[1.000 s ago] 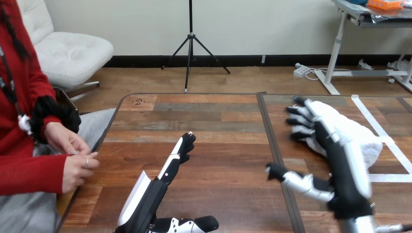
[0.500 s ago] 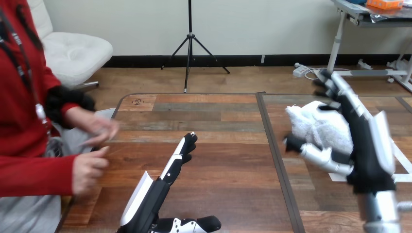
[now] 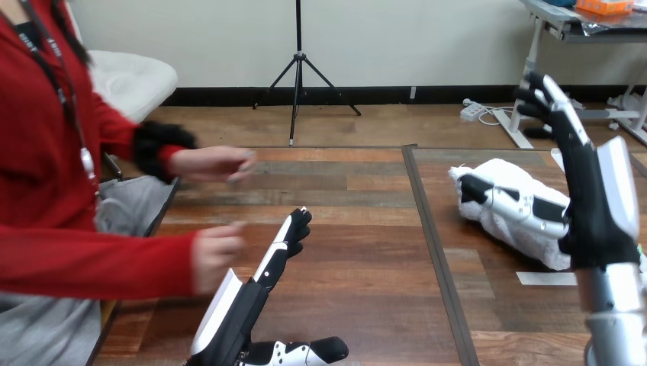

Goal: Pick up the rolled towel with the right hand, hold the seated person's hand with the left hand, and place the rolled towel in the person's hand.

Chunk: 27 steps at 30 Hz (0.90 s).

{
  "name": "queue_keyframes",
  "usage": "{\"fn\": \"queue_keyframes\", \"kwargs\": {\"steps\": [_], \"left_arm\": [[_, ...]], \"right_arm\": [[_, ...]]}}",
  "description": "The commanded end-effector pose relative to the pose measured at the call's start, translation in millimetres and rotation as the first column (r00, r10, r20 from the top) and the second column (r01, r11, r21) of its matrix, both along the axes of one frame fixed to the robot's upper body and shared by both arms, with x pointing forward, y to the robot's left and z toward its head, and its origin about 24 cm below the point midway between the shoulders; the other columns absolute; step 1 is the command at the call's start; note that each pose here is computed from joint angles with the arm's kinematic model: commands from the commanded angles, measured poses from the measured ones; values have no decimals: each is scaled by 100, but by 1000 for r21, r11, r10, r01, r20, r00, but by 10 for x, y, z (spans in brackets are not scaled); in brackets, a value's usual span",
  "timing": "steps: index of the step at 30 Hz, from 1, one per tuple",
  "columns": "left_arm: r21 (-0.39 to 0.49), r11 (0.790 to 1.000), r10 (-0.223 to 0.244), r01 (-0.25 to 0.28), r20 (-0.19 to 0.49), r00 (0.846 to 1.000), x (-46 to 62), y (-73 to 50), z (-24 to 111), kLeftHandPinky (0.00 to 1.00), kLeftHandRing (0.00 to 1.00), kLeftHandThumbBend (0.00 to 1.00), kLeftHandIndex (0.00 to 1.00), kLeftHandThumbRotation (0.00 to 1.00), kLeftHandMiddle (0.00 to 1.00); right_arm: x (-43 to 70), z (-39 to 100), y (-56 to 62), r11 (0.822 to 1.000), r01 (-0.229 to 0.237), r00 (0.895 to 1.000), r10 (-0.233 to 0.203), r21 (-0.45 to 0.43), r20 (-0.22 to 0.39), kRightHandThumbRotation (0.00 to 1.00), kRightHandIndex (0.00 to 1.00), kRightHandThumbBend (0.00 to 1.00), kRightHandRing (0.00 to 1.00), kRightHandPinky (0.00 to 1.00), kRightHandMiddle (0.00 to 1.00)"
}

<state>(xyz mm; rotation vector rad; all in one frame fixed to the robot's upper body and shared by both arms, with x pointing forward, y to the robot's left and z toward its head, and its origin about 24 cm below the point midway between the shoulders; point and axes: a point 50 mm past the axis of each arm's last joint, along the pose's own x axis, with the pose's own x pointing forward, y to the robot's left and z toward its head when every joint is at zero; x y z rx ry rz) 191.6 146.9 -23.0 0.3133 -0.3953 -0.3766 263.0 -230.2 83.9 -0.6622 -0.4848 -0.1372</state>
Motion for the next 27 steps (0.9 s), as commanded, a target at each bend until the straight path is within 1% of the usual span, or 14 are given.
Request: {"fn": "queue_keyframes", "kwargs": {"steps": [1, 7, 16, 17, 20, 27], "left_arm": [[-17, 1000, 4, -3, 62, 998, 156, -26, 119, 91, 95, 100, 100, 68, 98], [-19, 1000, 0, 1, 67, 998, 157, -29, 126, 92, 96, 100, 100, 68, 98], [-29, 1000, -1, 3, 66, 998, 153, -47, 124, 92, 96, 100, 100, 67, 98], [-30, 1000, -1, 3, 65, 998, 153, -50, 123, 92, 96, 100, 100, 67, 98], [-29, 1000, 0, 2, 66, 998, 153, -58, 122, 92, 95, 100, 100, 67, 98], [-26, 1000, 3, -1, 66, 998, 151, -72, 121, 91, 95, 100, 100, 68, 98]], "right_arm": [[149, 395, -33, 999, 7, 995, -2, -50, 96, 59, 93, 100, 86, 76, 88], [240, 503, -82, 995, 40, 998, -35, -92, 46, 59, 94, 100, 89, 79, 89], [369, 593, -126, 988, 65, 998, -67, -138, -9, 57, 96, 100, 93, 81, 92], [394, 604, -131, 986, 70, 997, -74, -149, -20, 56, 96, 100, 93, 82, 93], [475, 639, -147, 979, 86, 993, -99, -182, -60, 57, 96, 100, 95, 83, 94], [625, 682, -177, 965, 106, 985, -134, -239, -106, 58, 95, 100, 95, 84, 94]]}}
